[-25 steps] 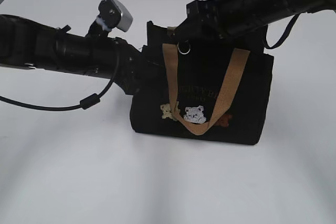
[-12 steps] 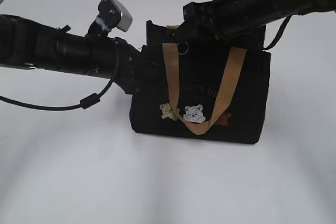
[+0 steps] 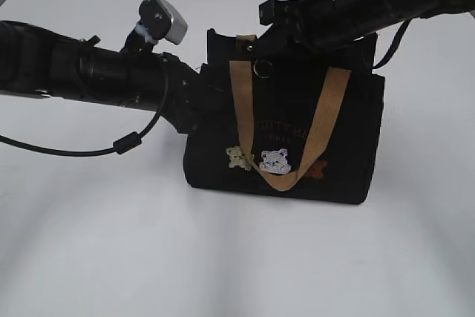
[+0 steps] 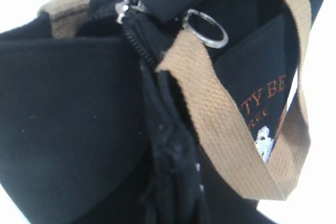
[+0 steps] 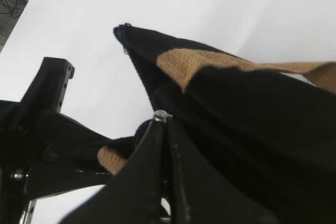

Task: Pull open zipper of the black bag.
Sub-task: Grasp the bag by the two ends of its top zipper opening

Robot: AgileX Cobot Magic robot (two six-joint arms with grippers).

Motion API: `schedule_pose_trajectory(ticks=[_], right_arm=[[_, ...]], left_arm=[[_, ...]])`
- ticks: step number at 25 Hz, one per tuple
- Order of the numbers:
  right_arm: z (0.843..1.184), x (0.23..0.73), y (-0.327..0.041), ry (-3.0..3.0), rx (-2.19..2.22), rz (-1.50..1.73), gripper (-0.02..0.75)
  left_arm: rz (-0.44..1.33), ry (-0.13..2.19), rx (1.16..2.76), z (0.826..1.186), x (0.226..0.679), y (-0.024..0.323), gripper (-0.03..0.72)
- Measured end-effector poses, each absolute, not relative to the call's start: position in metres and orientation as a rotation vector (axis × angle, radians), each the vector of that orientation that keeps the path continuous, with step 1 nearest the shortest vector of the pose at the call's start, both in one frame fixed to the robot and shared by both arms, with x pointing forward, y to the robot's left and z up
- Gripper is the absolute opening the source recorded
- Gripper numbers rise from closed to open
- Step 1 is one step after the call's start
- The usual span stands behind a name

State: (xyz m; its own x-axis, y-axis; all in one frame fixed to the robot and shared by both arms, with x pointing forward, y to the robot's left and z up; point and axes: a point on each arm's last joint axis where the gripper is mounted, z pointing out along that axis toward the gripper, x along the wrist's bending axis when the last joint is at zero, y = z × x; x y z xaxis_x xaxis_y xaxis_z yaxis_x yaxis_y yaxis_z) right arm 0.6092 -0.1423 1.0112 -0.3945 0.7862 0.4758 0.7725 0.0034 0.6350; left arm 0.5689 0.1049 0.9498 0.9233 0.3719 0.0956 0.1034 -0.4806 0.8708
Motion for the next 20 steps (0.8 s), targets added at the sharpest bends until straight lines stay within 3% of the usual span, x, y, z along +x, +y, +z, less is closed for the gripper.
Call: schedule_pose_trajectory(ticks=[4,11,14,16,20], right_arm=[[1.022,0.605,-0.162,2.250,1.755,1.384,-0.001],[1.053,0.586,-0.254,2.224,1.879,1.093,-0.001],[1.058,0.581,-0.261,2.231,1.881,1.050,0.007],[1.057,0.578,-0.250,2.298,1.836,1.042,0.091],[1.059,0.565,-0.227,2.460,1.780,1.030,0.341]], left_arm=[[0.328,0.334,2.062,0.950,0.568,0.104,0.067],[0.327,0.331,2.061,0.950,0.568,0.104,0.067],[0.298,0.399,2.052,0.950,0.569,0.104,0.069],[0.242,0.483,2.055,0.948,0.568,0.105,0.140],[0.057,0.705,2.110,0.952,0.558,0.111,0.383]])
